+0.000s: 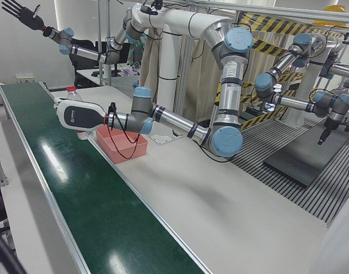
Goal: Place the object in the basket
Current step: 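Carry the bottle with the left hand over the pink basket and release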
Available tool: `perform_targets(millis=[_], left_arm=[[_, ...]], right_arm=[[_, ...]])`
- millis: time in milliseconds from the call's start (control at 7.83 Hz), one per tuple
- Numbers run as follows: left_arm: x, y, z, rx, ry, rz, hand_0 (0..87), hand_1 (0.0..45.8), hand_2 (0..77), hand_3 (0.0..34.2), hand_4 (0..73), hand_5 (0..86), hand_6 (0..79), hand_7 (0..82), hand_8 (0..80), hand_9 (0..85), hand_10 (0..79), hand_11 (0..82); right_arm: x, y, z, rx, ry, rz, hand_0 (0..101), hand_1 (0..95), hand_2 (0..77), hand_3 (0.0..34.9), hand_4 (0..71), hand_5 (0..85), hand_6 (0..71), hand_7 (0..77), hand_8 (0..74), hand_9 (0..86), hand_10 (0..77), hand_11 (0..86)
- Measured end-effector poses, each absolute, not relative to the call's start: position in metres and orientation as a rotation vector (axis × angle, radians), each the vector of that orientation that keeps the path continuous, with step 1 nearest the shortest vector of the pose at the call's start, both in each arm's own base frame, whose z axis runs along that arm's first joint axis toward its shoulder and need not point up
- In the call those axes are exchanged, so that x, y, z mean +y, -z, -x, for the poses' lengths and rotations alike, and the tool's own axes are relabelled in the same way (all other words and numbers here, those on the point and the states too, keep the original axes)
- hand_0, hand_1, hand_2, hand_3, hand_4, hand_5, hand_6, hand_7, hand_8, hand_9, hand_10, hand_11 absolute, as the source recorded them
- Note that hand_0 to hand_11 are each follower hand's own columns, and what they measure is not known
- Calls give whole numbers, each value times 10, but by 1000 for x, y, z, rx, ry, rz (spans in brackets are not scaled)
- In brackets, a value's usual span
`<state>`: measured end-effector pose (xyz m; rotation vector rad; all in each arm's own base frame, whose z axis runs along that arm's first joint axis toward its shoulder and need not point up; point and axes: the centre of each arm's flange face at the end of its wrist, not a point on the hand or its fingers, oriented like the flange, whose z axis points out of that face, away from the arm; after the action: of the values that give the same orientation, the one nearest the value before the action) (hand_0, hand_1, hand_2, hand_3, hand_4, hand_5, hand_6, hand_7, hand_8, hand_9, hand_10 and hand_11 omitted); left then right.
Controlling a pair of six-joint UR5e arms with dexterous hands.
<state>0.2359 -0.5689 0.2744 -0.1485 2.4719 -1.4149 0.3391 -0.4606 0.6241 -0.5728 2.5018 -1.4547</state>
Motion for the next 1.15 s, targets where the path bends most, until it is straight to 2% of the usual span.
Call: perform_targets(millis=[383,511,638,766,1021,1149], left_arm=[[-478,-223,-279,2456,1288,320,804,54,513,4,469,627,605,616,671,600,600,600],[-443,-209,-295,2448,1241,335,804,54,513,4,496,622,633,611,671,600,600,600],[-408,-197,-311,2454,1215,350,804,54,513,4,398,665,633,611,671,600,600,600],[-375,-189,-315,2462,1203,360,804,54,513,4,398,665,633,611,671,600,600,600],[-337,-212,-297,2474,1222,365,802,71,365,3,398,665,633,611,671,605,600,600],[-325,-224,-285,2495,1238,381,802,71,365,4,344,698,633,611,671,605,600,600]], right_arm=[[-461,-624,-339,2502,1455,573,3,0,5,2,5,0,0,5,0,0,0,0],[-461,-624,-339,2502,1455,573,3,0,11,2,5,0,0,5,0,0,0,0],[-461,-624,-339,2502,1455,572,3,0,11,2,5,0,0,5,0,0,0,0],[-461,-625,-339,2501,1456,573,3,0,5,2,5,0,0,5,0,0,0,0],[-461,-625,-339,2501,1456,573,3,0,5,2,5,0,0,5,0,0,0,0],[-461,-625,-339,2501,1457,573,3,0,5,2,5,0,0,5,0,0,0,0]])
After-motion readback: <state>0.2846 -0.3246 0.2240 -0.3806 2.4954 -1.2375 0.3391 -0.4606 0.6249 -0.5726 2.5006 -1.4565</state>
